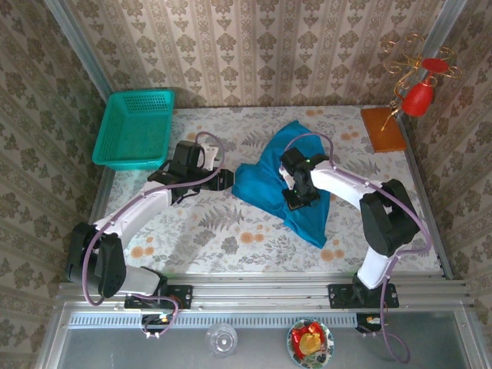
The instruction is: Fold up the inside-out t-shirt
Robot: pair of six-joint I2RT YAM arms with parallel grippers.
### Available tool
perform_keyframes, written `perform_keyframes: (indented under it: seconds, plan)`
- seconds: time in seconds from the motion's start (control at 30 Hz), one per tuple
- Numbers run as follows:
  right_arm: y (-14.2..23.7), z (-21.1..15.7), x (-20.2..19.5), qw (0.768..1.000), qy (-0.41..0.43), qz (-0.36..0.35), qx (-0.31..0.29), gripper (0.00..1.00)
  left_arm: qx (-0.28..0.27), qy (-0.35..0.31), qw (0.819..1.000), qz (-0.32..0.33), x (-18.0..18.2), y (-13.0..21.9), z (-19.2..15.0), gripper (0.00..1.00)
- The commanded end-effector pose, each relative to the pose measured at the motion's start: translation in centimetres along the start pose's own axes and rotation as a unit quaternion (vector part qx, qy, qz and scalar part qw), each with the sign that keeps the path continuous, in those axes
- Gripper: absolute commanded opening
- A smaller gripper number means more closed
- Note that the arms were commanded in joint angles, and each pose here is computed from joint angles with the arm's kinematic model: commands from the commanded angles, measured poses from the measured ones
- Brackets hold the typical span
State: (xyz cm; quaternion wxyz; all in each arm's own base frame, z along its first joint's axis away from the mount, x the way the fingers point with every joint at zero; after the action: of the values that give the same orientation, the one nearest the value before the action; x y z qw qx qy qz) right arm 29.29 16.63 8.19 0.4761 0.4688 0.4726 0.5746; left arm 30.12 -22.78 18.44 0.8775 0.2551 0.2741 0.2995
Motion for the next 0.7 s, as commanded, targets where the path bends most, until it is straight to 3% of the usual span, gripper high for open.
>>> perform_keyframes:
  seconds: [0.0, 0.2, 0.37, 0.47, 0.67]
  plan:
    - [4.0, 0.0, 0.1, 0.999, -0.001, -0.004, -0.034, 0.00, -0.038, -0.048, 0.998, -0.016, -1.1, 0.7, 1.9, 0.38]
    - [9.5, 0.6, 0.6, 0.995, -0.008, 0.020, -0.095, 0.00, -0.100, -0.177, 0.978, -0.049, -4.6, -0.4, 4.2, 0.48]
    - [13.1, 1.1, 0.9, 0.990, -0.019, 0.039, -0.137, 0.00, -0.155, -0.324, 0.927, -0.110, -8.9, -2.6, 5.0, 0.58]
    - [14.9, 1.0, 0.8, 0.986, -0.023, 0.046, -0.157, 0.00, -0.157, -0.385, 0.903, -0.112, -10.0, -4.4, 4.9, 0.63]
    - [18.2, 0.6, 0.4, 0.978, -0.025, 0.053, -0.198, 0.00, -0.127, -0.427, 0.889, -0.105, -8.8, -8.1, 4.8, 0.69]
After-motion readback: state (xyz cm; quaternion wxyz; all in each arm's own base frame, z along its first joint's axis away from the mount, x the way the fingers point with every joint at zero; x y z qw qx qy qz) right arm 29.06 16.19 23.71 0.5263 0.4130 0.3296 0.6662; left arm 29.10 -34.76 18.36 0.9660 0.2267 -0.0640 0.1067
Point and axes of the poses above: each hand's point on the last joint's axis, 136 mm out from that joint toward the fingers, its own y axis back along the fingers, its own x axis along the line the jaws close on, z = x × y, the point moved 2 cm from there along y, back along the fingers, and after that the axes turned 15 degrees about -y, right-handed, at the moved point
